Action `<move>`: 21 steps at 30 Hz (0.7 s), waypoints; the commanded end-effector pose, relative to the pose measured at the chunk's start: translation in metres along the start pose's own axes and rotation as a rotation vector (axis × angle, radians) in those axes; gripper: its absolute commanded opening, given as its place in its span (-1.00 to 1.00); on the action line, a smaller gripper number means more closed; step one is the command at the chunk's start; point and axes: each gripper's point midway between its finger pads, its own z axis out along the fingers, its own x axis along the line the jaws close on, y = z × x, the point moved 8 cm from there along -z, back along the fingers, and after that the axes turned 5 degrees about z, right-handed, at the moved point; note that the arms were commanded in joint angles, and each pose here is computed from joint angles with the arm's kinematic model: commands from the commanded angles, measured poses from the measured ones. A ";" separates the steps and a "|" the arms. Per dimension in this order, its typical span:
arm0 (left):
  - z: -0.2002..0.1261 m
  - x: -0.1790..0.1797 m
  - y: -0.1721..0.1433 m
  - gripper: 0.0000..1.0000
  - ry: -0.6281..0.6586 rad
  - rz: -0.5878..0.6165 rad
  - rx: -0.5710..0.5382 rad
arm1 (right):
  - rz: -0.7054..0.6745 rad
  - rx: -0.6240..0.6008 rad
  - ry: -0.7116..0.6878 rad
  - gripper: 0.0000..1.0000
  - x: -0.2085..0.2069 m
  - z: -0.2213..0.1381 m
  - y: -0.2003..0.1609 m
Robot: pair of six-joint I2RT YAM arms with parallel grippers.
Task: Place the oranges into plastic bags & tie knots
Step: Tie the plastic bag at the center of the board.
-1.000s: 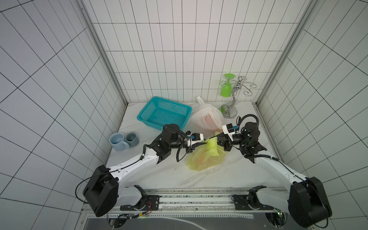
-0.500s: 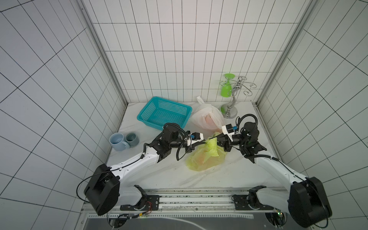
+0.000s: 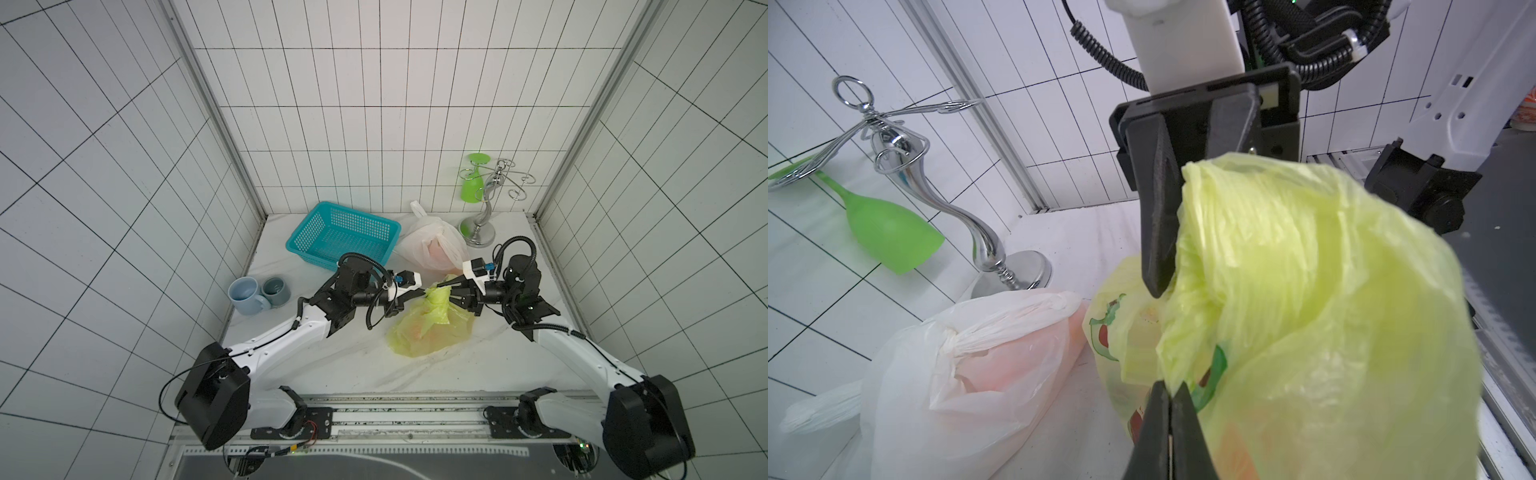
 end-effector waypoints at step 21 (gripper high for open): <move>-0.007 0.008 0.014 -1.00 0.081 -0.152 0.007 | 0.026 0.355 0.146 -0.20 0.083 -0.021 0.030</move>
